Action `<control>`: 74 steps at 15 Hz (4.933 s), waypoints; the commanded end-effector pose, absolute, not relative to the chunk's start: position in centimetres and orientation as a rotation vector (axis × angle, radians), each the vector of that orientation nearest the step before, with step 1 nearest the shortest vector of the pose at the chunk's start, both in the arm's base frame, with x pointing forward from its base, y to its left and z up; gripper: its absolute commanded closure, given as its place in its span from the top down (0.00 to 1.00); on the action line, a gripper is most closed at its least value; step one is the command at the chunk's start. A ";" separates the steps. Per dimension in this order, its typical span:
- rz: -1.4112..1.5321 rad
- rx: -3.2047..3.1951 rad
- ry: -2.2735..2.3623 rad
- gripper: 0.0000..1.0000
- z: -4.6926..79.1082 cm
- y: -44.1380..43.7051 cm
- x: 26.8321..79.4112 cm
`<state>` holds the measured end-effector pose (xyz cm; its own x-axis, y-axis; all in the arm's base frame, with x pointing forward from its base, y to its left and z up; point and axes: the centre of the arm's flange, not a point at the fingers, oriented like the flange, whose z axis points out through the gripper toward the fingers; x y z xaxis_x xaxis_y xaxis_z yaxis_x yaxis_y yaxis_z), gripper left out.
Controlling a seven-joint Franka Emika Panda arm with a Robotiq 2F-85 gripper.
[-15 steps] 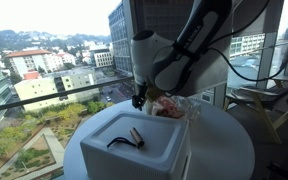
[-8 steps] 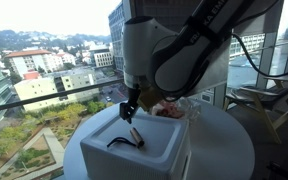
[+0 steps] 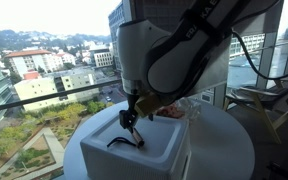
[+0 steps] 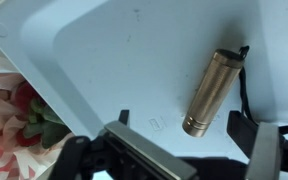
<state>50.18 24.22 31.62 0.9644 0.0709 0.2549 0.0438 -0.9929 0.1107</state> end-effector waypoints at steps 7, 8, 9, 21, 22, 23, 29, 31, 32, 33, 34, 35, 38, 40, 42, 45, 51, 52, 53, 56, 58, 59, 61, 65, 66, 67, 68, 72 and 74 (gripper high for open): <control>0.286 3.063 0.053 1.00 29.6 23.4 51.7; 0.278 3.066 0.054 1.00 29.5 23.5 51.8; 0.276 3.071 0.058 1.00 29.3 23.5 51.8; 0.262 3.056 0.114 0.43 28.3 24.3 51.9; 0.288 3.049 0.104 0.37 28.8 24.4 52.1; 0.327 3.039 0.090 0.28 29.5 24.2 52.3; 0.467 3.048 -0.090 0.16 33.6 21.6 54.0; 0.526 3.047 -0.203 0.16 35.4 19.7 55.2; 0.557 3.045 -0.277 0.16 36.3 18.6 55.9; 0.585 3.042 -0.337 0.16 37.1 17.4 56.6; 0.598 3.038 -0.421 0.15 37.8 16.0 57.5; 0.612 3.027 -0.497 0.15 38.1 14.6 58.2; 0.612 3.043 -0.738 0.15 38.2 10.5 60.4; 0.664 3.042 -0.880 0.15 39.1 8.1 61.1; 0.742 3.034 -1.008 0.15 40.5 6.4 61.4; 0.856 2.994 -1.151 0.15 42.2 4.4 61.6; 0.655 3.082 -1.464 0.14 41.2 1.1 63.9; 0.600 3.104 -1.520 0.14 40.7 0.8 64.4; 0.547 3.128 -1.565 0.14 40.3 0.5 64.8; 0.433 3.141 -1.708 0.15 39.4 -1.2 66.1; 0.360 3.139 -1.803 0.15 39.0 -3.1 66.9; 0.322 3.140 -1.848 0.16 38.7 -4.0 67.3; 0.221 3.142 -1.926 0.16 38.1 -5.6 68.0; 0.069 3.126 -2.020 0.15 36.3 -7.7 69.1; 0.043 3.114 -2.035 0.14 35.8 -8.2 69.4; 0.015 3.108 -2.036 0.14 35.1 -8.3 69.7; 0.001 3.104 -2.037 0.14 34.4 -8.5 69.9; 0.000 3.081 -2.016 0.55 32.7 -8.2 70.7; -0.008 3.094 -2.009 0.62 32.3 -8.1 70.9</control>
